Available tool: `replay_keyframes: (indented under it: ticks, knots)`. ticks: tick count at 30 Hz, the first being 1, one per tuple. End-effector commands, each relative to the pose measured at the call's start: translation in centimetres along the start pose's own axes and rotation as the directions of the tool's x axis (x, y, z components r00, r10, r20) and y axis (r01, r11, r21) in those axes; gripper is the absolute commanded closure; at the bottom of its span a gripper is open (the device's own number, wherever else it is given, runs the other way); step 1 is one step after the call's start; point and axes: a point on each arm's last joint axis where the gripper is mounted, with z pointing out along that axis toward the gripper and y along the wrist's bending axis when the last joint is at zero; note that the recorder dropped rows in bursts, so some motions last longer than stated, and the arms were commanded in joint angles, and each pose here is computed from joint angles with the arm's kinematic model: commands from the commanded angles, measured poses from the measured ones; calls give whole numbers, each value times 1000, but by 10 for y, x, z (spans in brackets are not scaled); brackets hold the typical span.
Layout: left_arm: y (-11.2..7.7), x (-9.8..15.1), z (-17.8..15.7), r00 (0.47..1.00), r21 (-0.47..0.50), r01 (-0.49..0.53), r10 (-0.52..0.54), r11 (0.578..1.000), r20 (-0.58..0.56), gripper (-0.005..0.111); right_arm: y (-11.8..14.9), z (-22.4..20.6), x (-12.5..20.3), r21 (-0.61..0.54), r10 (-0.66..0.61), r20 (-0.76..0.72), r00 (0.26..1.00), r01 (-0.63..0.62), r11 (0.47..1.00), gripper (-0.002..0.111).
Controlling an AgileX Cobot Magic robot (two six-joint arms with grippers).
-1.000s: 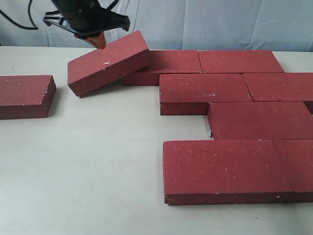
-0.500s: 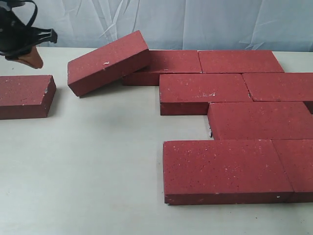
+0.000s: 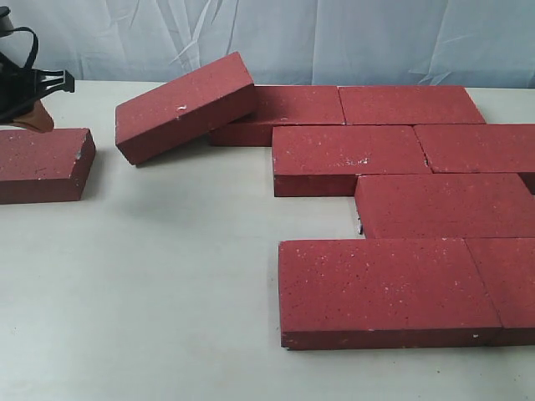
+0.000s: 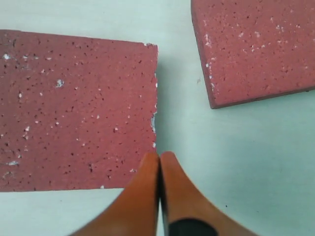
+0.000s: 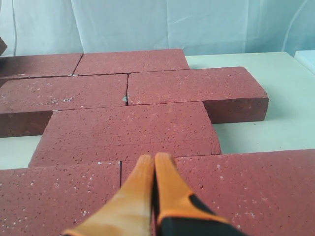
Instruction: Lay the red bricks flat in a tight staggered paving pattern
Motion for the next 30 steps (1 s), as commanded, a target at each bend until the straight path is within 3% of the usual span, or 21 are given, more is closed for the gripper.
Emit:
replay_keyframes:
  ticks: [1,8,20,23,26,30]
  knots:
    - [3,0,-2,1000,-21,-21,22,1000,11,107,0,0,0,-4,-9,11,1000,9,1000,109]
    - [6,0,-2,998,-53,-57,58,997,5,107,0,0,0,-3,-11,11,1000,11,1000,109]
    - [16,-13,-4,979,-159,-141,162,977,127,107,0,0,0,-3,-11,11,1000,11,1000,109]
    - [30,-17,-1,981,-177,-112,137,978,136,107,0,0,0,-3,-11,11,1000,11,1000,109]
    - [62,-18,18,989,-219,-78,103,972,104,107,0,0,0,-3,-11,11,1000,11,1000,109]
    - [77,-19,37,987,-250,-86,117,964,111,107,0,0,0,-4,-9,13,1000,9,1000,109]
